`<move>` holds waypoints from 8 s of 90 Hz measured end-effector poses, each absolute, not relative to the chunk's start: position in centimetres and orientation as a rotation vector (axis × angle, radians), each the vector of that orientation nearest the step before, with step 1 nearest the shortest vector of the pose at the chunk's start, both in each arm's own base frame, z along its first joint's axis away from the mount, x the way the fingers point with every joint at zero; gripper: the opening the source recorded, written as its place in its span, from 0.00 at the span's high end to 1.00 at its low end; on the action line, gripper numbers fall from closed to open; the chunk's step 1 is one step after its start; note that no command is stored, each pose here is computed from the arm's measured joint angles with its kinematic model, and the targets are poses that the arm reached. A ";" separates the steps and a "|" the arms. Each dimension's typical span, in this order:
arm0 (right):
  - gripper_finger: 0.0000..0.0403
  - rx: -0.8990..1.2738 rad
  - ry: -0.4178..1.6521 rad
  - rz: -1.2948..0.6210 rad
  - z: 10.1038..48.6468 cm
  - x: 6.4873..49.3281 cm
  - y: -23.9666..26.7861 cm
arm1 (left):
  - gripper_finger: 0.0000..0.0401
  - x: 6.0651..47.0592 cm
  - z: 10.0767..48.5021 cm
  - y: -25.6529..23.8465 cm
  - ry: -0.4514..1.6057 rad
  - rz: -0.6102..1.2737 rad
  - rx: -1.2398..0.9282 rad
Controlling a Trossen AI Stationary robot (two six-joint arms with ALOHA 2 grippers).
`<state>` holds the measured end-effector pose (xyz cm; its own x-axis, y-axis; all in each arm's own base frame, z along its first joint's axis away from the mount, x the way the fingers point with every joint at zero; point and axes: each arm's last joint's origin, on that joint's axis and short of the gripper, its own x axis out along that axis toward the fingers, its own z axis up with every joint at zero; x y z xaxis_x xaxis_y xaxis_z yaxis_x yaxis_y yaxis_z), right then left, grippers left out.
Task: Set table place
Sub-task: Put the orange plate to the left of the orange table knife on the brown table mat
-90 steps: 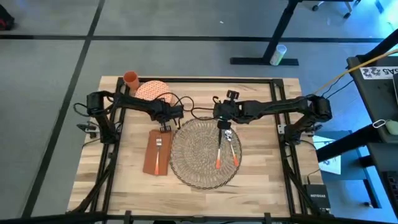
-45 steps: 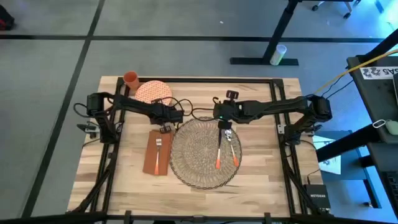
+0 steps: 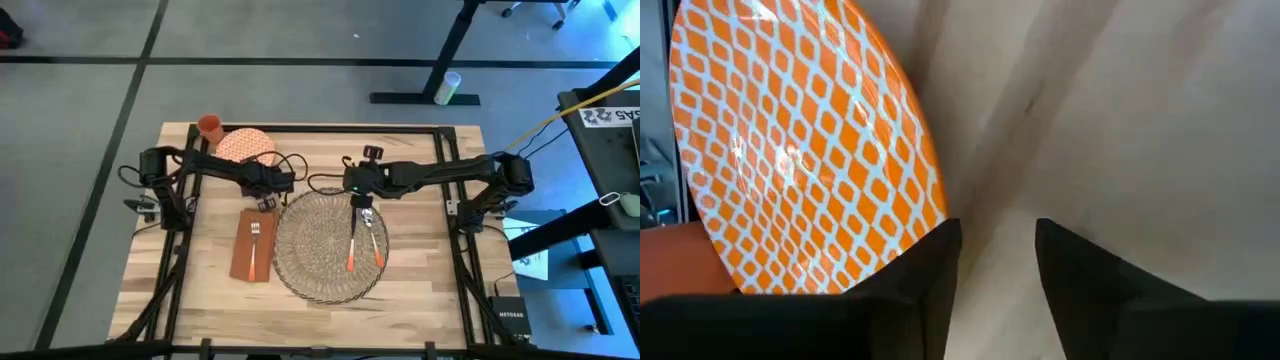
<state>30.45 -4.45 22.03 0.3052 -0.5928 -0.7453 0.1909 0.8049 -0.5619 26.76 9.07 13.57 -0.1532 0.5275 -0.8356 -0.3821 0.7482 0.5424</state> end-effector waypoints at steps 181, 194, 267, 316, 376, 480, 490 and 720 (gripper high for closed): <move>0.87 -0.402 1.160 -0.522 22.0 30.4 -4.4 | 1.00 26.2 13.2 8.6 1.591 0.744 0.217; 0.87 -0.403 1.161 -0.522 22.0 30.4 -4.4 | 1.00 26.6 13.2 6.4 1.583 0.698 0.262; 0.99 -0.375 1.020 -0.596 30.3 22.6 -3.8 | 1.00 30.6 21.3 -0.8 1.340 0.623 0.421; 1.00 -0.362 1.068 -0.616 30.3 21.6 -3.7 | 1.00 31.9 24.1 -4.3 1.210 0.526 0.457; 1.00 -0.361 1.067 -0.616 30.3 21.6 -3.7 | 1.00 33.4 24.3 -7.6 1.050 0.334 0.366; 1.00 -0.362 1.067 -0.616 30.2 21.6 -3.7 | 1.00 36.7 22.2 -11.7 0.857 0.065 0.170; 1.00 -0.362 1.068 -0.615 30.2 21.6 -3.7 | 1.00 37.2 21.6 -11.4 0.863 0.084 0.150; 1.00 -0.322 1.072 -0.542 30.1 21.7 -3.5 | 1.00 36.3 16.7 -7.5 0.954 0.123 0.039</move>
<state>21.66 -3.53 30.13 0.3665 -0.5644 -0.7397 0.2613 0.8254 -0.5004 36.28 -7.50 16.67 0.5720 0.1221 -0.8111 -0.0878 0.9923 0.0875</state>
